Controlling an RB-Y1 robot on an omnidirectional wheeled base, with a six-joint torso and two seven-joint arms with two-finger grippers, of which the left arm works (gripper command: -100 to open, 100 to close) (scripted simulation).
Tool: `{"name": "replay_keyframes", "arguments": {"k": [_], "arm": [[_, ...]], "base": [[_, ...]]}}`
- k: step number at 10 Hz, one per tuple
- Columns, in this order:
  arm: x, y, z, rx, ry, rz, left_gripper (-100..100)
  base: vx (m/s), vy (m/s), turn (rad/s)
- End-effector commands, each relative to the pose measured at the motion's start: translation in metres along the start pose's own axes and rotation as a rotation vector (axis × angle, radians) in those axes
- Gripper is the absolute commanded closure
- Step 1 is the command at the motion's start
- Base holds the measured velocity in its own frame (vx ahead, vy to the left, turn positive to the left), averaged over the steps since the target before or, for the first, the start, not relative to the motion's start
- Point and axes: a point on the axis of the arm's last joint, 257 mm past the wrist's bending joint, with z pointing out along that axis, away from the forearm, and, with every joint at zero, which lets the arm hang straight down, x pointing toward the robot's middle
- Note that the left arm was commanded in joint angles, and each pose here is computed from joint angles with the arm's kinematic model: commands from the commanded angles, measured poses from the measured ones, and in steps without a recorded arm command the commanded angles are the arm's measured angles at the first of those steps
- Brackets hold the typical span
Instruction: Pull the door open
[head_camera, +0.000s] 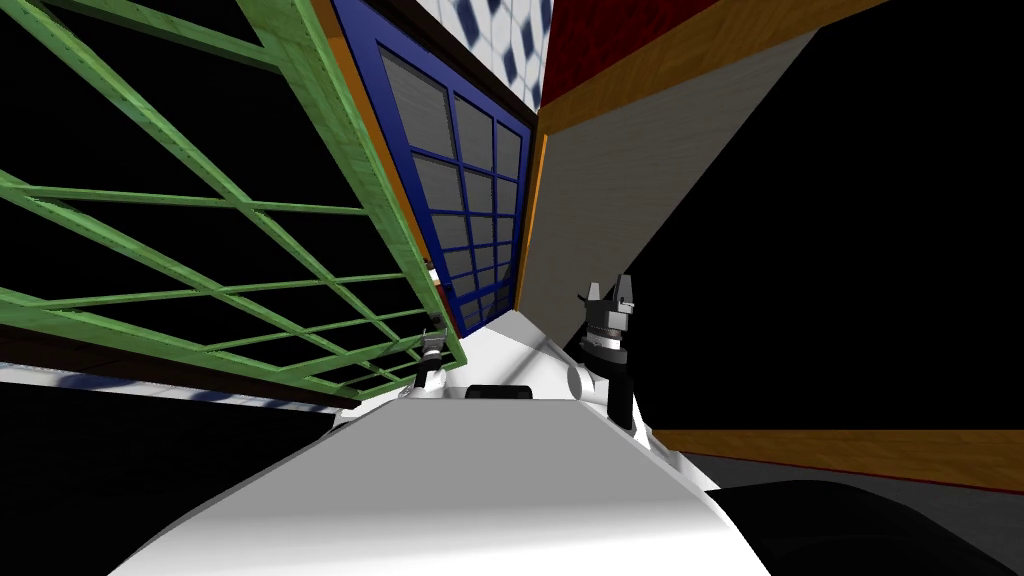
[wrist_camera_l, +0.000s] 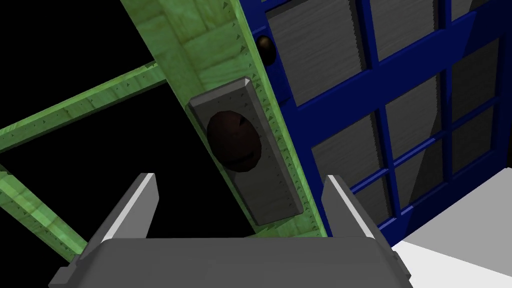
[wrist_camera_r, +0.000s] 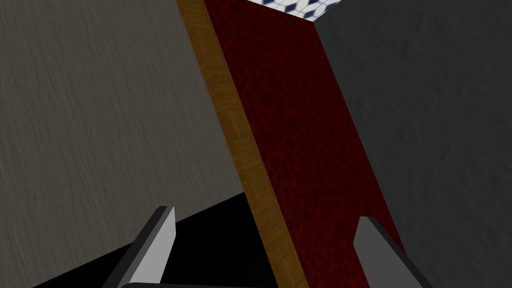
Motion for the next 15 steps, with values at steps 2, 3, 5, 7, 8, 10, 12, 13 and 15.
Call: {"name": "replay_keyframes", "arguments": {"k": [2,3,5,7,8,10,12,13,15], "arm": [[0.001,0.003,0.0014,0.007,-0.005,-0.097,-100],[0.001,0.003,0.0014,0.007,-0.005,-0.107,-100],[0.002,0.005,0.0024,0.013,-0.008,-0.186,-100],[0.003,0.007,0.0033,0.019,-0.011,-0.258,-100],[0.004,0.008,0.0037,0.022,-0.013,-0.291,-100],[0.005,0.01,0.0044,0.026,-0.015,-0.343,-100],[0.005,0.012,0.005,0.031,-0.018,-0.4,-100],[0.006,0.013,0.0052,0.033,-0.019,-0.42,-100],[-0.004,-0.005,0.0038,0.045,-0.022,-0.408,-100]], "base": [[-0.062,0.009,-0.049],[-0.047,0.01,-0.023],[-0.047,0.016,-0.044],[-0.085,0.02,-0.057],[-0.08,0.028,-0.044],[-0.069,0.015,-0.039],[-0.082,0.015,-0.038],[-0.09,0.02,-0.043],[0.038,0.001,-0.054]]}}
